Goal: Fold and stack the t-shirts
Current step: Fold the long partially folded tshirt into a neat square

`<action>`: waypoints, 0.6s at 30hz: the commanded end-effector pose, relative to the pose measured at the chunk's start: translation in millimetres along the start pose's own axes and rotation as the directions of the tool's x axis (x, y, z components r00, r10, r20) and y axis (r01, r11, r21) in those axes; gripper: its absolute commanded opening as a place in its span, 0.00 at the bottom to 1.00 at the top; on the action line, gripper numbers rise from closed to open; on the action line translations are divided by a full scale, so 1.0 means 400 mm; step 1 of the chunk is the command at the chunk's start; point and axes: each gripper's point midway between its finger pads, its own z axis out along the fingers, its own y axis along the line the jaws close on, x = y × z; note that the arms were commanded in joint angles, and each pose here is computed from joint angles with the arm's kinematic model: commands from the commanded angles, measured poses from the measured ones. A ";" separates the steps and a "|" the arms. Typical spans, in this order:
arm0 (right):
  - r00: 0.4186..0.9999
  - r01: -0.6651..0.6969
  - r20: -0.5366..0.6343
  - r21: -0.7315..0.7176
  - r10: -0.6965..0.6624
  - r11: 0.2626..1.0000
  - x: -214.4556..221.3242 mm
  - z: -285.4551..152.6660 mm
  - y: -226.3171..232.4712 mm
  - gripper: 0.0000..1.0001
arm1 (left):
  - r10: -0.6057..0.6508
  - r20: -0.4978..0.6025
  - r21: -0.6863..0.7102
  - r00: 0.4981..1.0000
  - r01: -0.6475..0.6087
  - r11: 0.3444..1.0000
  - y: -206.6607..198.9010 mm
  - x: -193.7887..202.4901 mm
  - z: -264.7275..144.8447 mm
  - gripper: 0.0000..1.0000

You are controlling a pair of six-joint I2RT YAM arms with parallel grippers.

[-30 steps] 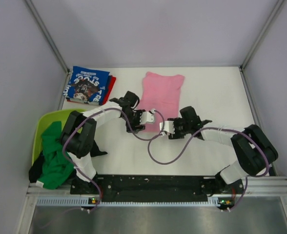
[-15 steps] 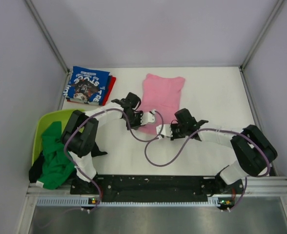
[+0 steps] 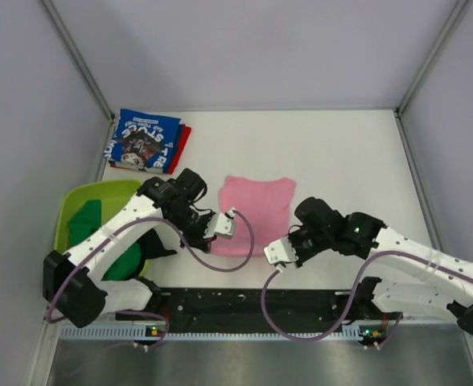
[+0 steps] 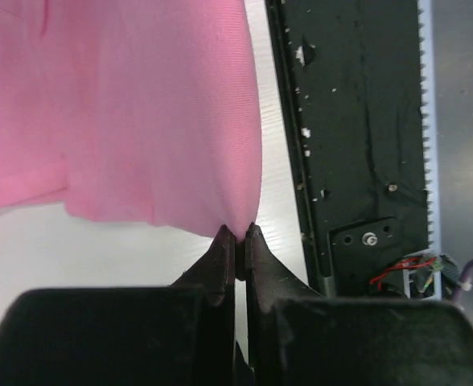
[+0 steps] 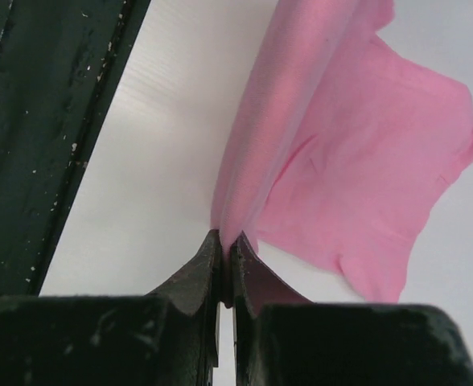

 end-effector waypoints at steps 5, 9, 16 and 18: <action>0.972 -0.226 -0.045 0.110 0.232 0.968 0.027 -0.067 -0.079 0.00 | -0.182 0.052 -0.083 0.982 0.186 0.979 0.071 -0.067 -0.087 0.00; 0.946 -0.316 0.024 0.292 0.324 0.903 0.073 -0.092 -0.223 0.00 | -0.268 0.103 -0.215 0.958 0.285 0.934 0.226 -0.074 -0.121 0.00; 0.861 -0.488 0.102 0.439 0.498 0.755 0.211 -0.115 -0.405 0.00 | -0.411 0.132 -0.252 0.902 0.432 0.866 0.441 -0.056 -0.126 0.00; 0.839 -0.515 0.085 0.444 0.538 0.733 0.255 -0.095 -0.435 0.00 | -0.457 0.131 -0.271 0.880 0.475 0.837 0.503 -0.034 -0.124 0.00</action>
